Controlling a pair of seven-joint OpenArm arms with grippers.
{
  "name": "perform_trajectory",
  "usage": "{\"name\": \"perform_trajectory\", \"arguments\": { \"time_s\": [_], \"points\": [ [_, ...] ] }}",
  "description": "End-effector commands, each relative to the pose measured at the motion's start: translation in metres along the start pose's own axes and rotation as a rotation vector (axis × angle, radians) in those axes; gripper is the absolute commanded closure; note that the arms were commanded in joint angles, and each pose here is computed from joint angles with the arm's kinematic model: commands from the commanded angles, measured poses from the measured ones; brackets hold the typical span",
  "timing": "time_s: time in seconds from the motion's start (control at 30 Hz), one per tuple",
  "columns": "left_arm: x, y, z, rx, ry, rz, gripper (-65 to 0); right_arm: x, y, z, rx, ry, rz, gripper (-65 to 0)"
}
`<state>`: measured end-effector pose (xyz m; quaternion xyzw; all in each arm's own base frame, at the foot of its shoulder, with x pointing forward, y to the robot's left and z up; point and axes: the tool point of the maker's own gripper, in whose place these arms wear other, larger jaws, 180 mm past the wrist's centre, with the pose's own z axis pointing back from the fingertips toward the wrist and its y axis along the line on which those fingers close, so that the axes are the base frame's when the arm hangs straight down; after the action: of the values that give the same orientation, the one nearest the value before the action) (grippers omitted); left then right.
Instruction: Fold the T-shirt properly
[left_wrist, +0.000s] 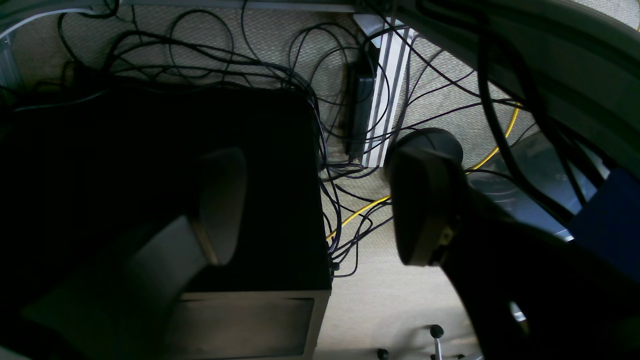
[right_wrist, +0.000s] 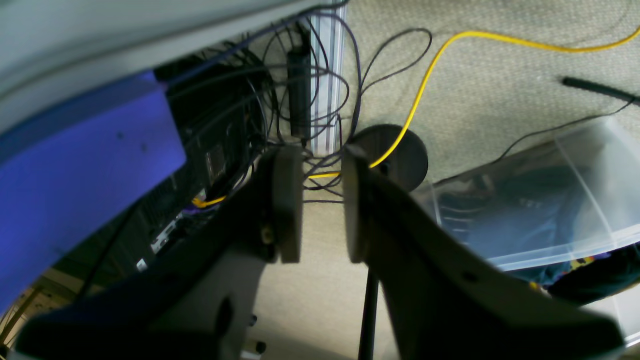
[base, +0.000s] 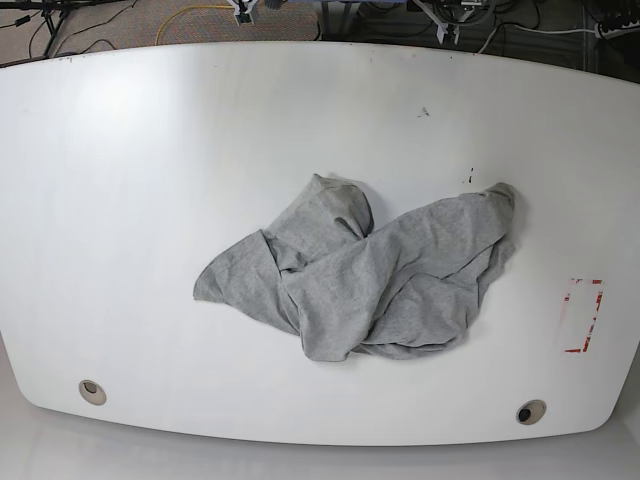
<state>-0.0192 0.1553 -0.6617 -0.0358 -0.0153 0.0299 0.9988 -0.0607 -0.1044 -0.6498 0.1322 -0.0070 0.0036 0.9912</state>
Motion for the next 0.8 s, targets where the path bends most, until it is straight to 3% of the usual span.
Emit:
{"name": "perform_trajectory", "arguments": {
  "time_s": [0.0,0.77],
  "points": [
    [-0.001,0.003,0.001,0.005,-0.004,0.001,-42.8,-0.006,-0.002,0.001,0.000,0.005,-0.008,-13.5],
    [-0.001,0.005,0.002,0.006,-0.019,0.012,-43.2,-0.010,0.000,0.001,-0.001,0.017,-0.008,-13.6]
  ]
}}
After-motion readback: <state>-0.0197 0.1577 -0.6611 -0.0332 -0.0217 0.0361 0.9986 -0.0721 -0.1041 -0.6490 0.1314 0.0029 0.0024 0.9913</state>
